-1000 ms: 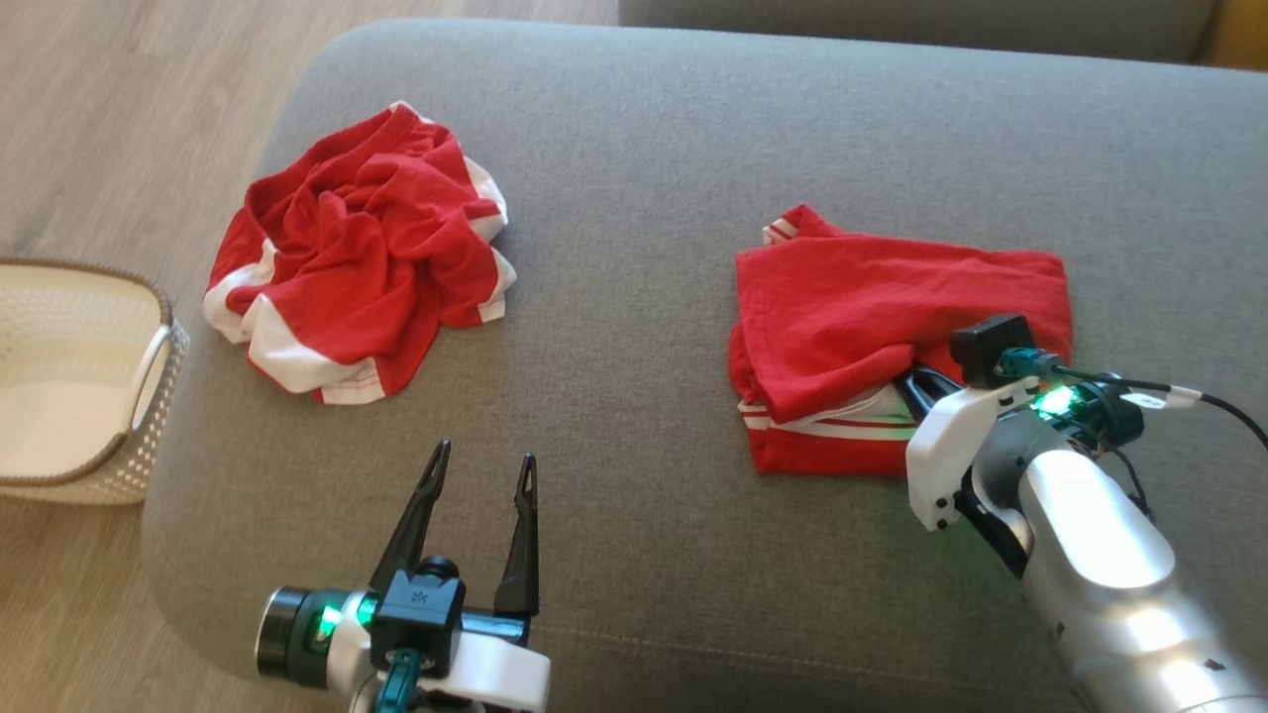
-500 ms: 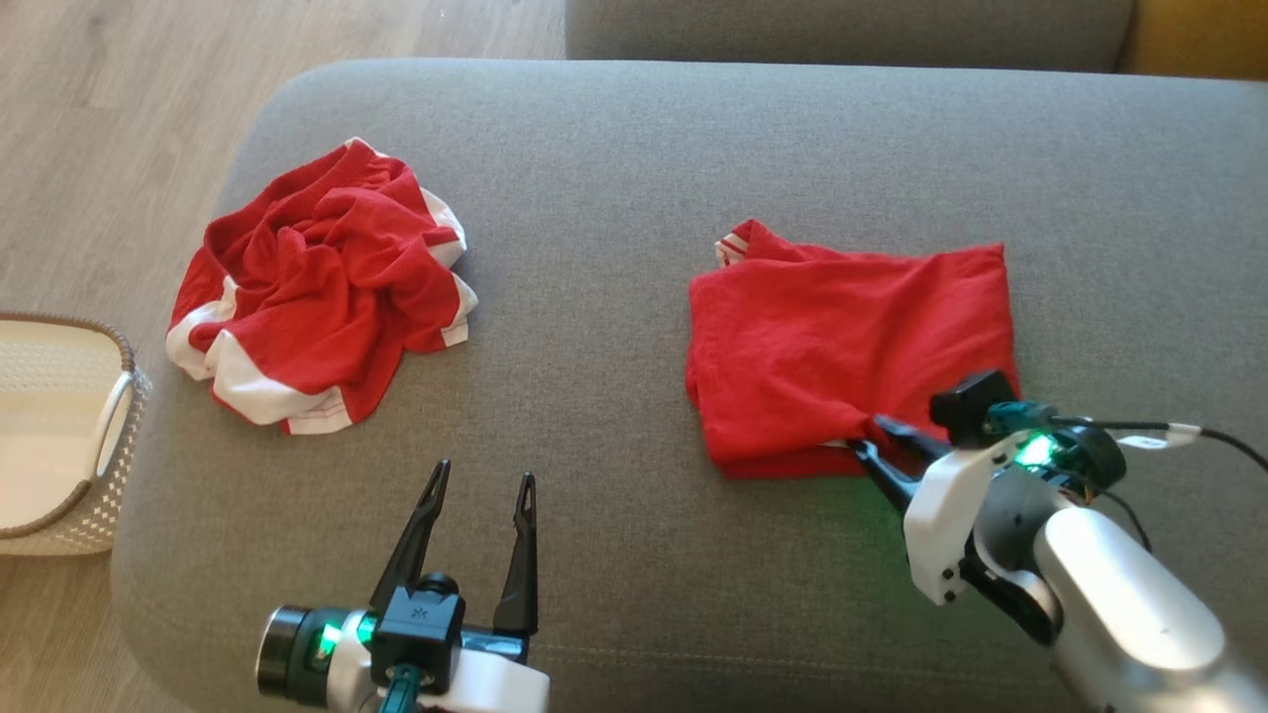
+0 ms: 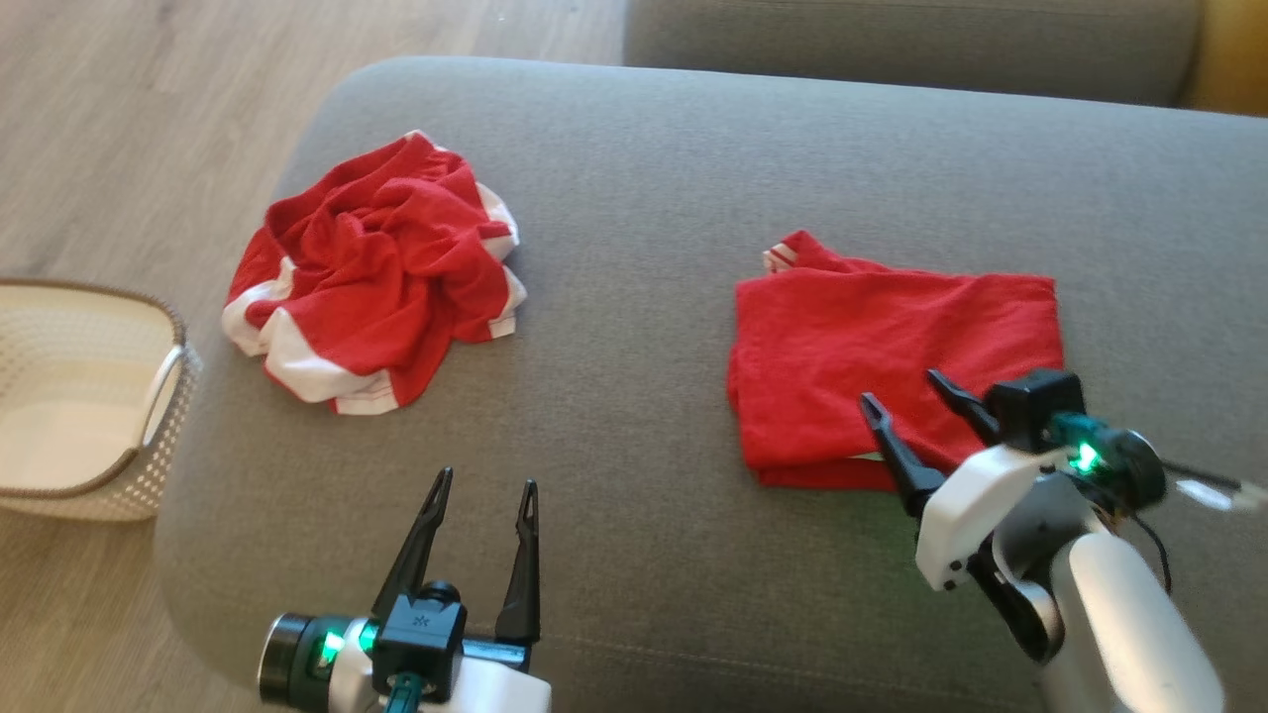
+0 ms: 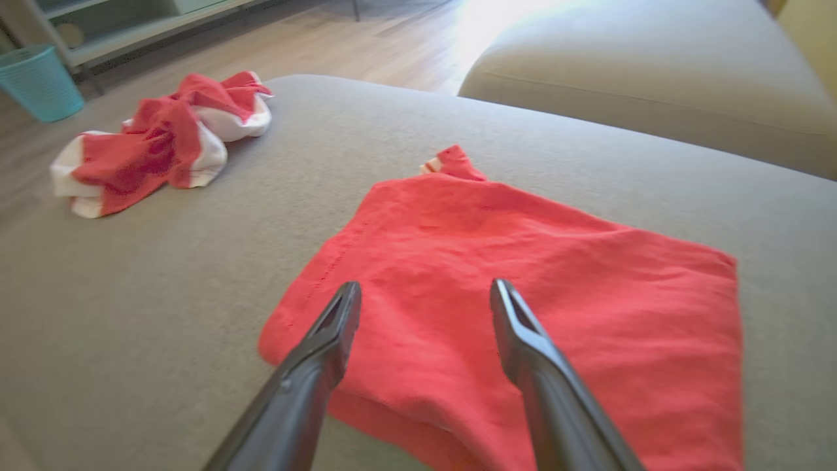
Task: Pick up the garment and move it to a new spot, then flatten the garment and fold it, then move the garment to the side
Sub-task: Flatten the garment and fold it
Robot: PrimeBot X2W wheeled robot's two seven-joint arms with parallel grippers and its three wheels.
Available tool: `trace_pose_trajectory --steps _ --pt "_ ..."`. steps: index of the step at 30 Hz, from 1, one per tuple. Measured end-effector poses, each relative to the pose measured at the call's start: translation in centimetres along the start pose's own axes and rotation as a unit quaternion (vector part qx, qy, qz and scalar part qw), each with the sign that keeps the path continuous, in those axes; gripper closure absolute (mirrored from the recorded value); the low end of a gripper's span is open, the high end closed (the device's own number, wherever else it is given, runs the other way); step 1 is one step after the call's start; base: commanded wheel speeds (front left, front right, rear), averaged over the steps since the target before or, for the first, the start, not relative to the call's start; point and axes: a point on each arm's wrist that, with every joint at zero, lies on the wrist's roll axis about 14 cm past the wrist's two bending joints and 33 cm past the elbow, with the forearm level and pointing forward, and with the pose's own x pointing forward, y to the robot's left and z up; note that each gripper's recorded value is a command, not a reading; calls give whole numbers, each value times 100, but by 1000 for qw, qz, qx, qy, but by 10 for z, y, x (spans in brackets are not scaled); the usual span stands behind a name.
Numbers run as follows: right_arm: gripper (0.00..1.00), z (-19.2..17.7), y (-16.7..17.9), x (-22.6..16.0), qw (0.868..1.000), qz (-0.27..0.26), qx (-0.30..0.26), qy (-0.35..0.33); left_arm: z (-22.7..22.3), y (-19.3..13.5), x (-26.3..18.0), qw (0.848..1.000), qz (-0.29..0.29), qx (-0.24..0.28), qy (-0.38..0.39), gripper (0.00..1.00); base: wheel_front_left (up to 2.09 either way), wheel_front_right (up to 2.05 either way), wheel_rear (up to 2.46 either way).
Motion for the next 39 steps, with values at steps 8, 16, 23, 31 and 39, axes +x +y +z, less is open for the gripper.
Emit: trace_pose_trajectory --steps 8,16,23,31,39 --pt "100 -50 -44 0 994 -102 -47 14 -2 16 -8 1000 30 4 5 0 0 0 0" --pt "100 -83 19 16 1000 -9 -4 23 -2 21 -11 999 38 4 7 0 0 0 0" --pt "100 -61 81 30 996 86 33 -5 -4 18 -8 999 33 4 10 0 0 0 0" --pt "0 -24 76 7 993 68 66 -76 9 18 -7 999 33 0 -14 0 0 0 0" --pt "0 -3 10 -52 987 -51 34 -148 15 13 0 999 23 -17 -26 0 0 0 0"
